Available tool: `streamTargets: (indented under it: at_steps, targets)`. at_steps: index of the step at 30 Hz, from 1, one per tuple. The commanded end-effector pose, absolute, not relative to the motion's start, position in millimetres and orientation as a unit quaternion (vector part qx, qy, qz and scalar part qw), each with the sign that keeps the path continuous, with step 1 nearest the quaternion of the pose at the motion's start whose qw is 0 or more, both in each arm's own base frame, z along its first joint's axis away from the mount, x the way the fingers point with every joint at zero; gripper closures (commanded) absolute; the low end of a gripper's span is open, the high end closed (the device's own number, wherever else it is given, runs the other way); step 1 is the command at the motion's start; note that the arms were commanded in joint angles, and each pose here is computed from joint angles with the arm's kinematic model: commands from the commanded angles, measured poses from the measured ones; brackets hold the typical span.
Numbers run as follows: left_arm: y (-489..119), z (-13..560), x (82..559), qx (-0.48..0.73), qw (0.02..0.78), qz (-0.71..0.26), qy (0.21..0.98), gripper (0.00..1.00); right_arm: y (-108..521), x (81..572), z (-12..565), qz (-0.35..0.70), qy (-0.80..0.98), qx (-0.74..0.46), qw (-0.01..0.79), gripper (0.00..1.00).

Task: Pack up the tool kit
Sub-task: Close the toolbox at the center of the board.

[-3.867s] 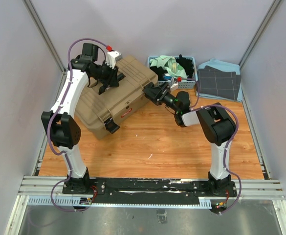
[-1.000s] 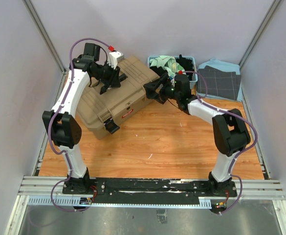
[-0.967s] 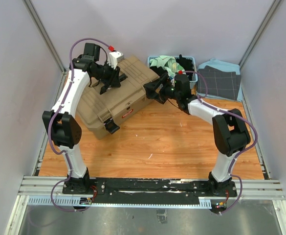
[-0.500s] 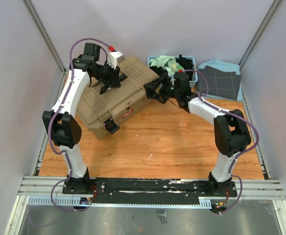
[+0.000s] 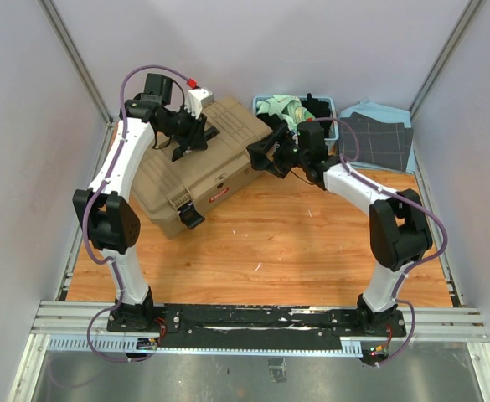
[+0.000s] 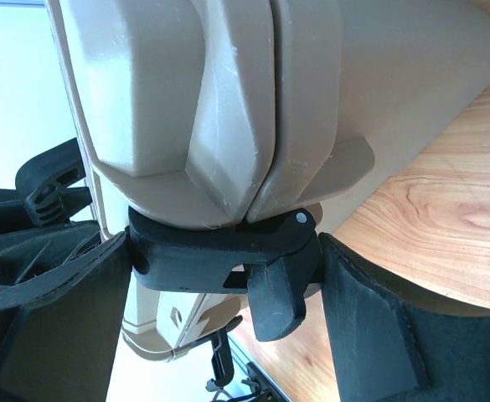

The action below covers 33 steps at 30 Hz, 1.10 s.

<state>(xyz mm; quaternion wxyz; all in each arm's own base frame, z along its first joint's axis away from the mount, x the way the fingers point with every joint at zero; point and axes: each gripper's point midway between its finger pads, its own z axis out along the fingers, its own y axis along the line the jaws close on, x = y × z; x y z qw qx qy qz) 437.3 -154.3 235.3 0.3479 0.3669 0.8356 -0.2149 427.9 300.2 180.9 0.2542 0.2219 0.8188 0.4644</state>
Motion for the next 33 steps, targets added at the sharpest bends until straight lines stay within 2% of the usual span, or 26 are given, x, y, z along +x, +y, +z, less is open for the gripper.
streamTargets:
  at_steps: [1,20,33]
  targets:
    - [-158,186,413,0.369,0.253,-0.232,0.864,1.0,256,361,65,0.256,0.929,0.229,0.137,0.23]
    - [-158,187,413,0.372,0.255,-0.232,0.862,1.0,235,376,53,0.125,0.978,0.077,0.152,0.2]
    - [-160,186,415,0.373,0.254,-0.235,0.861,1.0,220,367,52,0.084,0.982,0.082,0.15,0.27]
